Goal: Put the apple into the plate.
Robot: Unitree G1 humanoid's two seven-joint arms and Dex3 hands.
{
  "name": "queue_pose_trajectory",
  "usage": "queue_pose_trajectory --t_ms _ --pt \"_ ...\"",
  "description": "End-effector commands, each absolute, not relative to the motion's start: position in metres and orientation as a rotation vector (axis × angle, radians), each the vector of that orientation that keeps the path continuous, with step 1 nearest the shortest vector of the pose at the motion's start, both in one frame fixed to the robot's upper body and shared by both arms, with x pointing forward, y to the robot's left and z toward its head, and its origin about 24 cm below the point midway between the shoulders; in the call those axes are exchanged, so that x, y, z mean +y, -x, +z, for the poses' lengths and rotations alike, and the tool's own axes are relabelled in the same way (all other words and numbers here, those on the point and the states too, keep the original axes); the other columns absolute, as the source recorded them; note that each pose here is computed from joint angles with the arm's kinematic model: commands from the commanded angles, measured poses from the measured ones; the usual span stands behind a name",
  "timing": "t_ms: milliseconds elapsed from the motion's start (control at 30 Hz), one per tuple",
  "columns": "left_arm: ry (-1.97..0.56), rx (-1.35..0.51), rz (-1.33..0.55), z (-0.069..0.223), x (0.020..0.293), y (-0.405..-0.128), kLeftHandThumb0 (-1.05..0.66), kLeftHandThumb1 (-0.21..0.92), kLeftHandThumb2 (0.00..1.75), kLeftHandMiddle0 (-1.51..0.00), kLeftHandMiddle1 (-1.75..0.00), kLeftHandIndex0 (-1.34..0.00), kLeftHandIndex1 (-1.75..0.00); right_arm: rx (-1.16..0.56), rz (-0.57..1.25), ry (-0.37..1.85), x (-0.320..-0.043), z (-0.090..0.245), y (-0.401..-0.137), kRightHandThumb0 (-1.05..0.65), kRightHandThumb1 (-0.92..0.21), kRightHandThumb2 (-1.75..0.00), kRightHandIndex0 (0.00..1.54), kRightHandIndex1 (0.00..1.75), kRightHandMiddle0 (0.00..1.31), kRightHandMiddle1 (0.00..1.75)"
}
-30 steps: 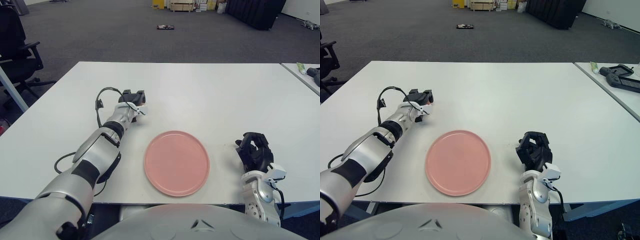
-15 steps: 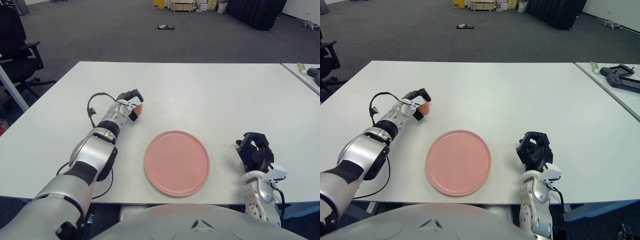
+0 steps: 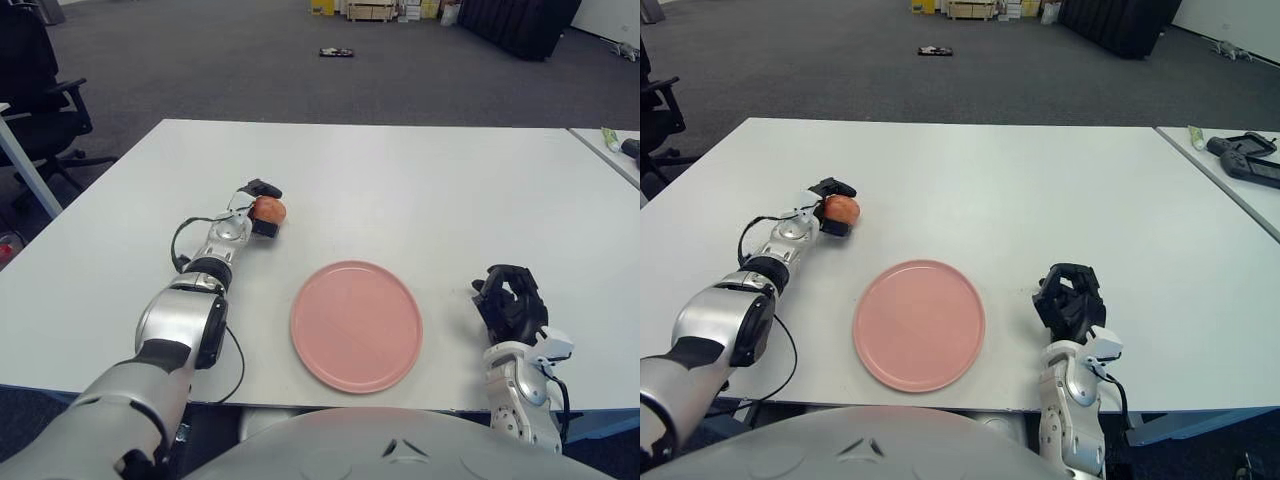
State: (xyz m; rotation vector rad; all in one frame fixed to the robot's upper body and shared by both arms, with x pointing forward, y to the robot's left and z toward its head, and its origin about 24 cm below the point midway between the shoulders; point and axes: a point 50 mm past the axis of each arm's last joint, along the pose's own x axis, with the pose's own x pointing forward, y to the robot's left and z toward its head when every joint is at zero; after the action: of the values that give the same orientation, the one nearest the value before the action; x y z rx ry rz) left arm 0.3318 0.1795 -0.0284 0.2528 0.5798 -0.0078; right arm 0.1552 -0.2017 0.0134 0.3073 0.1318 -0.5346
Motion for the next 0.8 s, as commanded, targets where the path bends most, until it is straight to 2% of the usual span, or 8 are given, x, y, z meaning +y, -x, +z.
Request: queue_pose_trajectory --t_ms 0,600,767 --pt "-0.175 0.673 -0.027 -0.051 0.174 -0.313 0.55 0.13 1.54 -0.76 -1.75 -1.00 -1.75 0.118 -0.540 -0.353 -0.197 0.015 -0.160 -0.40 -0.61 -0.95 0.72 1.75 0.39 1.75" --pt "-0.108 0.526 -0.030 -0.027 0.181 -0.331 0.55 0.11 1.56 -0.78 -1.75 -1.05 -1.75 0.111 -0.530 -0.337 -0.196 0.015 -0.161 -0.40 -0.61 -0.95 0.72 1.75 0.39 1.75" --pt "-0.104 0.444 -0.042 -0.013 0.180 -0.341 0.56 0.11 1.57 -0.78 -1.75 -1.05 -1.75 0.119 -0.537 -0.335 -0.196 0.014 -0.161 -0.40 -0.61 -0.95 0.72 1.75 0.39 1.75"
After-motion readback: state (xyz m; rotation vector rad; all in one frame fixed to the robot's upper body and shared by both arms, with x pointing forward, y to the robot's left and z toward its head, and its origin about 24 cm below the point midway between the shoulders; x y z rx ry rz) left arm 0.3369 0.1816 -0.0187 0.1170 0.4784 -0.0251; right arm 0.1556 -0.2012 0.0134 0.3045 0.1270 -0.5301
